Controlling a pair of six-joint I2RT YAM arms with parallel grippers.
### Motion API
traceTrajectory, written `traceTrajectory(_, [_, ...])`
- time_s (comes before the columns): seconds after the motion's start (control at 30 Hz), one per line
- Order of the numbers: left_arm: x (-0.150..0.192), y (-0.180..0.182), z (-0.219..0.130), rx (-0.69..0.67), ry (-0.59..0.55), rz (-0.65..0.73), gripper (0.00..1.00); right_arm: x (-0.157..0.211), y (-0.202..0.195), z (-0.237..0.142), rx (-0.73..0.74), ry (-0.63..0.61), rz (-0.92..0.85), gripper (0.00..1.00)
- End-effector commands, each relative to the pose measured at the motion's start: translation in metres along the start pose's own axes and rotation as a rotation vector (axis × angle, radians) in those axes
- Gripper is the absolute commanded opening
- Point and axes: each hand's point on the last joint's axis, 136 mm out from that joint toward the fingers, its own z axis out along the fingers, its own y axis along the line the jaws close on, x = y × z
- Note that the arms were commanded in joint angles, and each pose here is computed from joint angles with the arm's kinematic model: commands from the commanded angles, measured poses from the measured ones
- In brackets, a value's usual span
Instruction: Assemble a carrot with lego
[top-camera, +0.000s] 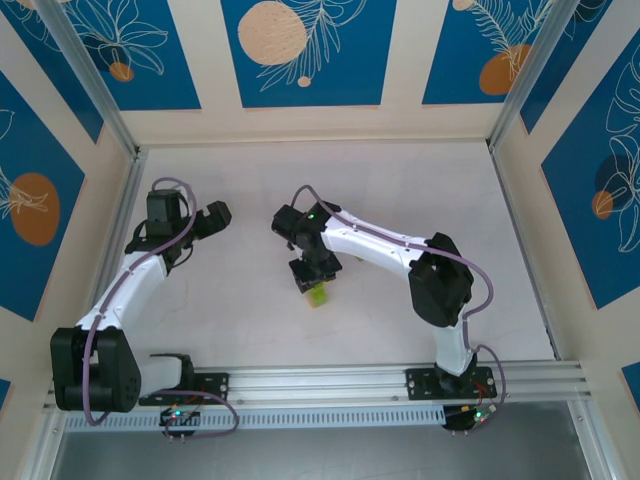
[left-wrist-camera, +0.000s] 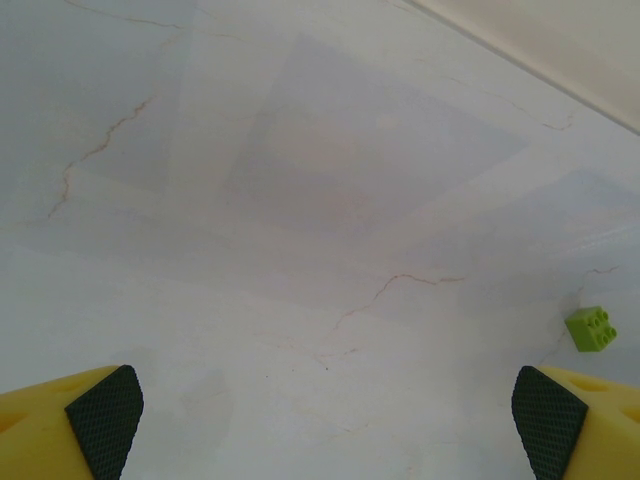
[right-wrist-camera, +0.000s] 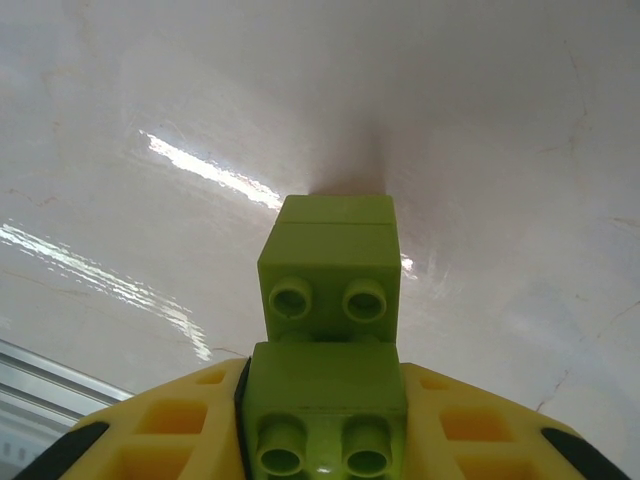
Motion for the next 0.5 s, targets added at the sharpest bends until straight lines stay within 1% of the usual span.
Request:
traceTrajectory(0.0, [-0.0111,-0.0047,-0.0049,0.024,-0.034,0.002,0.97,0.0179,-0.0054,0.0298,0.06,0.1,0.033,0.33])
traceTrajectory(0.2, [-0.0116,-0.0049,-0.0049,0.025,-0.036,0.002,0.97,0.0131,-0.005,0.031,0.087,0.071,0.05,0.33])
traceTrajectory(0.47, [-0.011,-0.0046,-0.0044,0.025,-0.035,0.002,0.97,0.0136,-0.0103,0.0296,0.121,0.068,0.05,0.33])
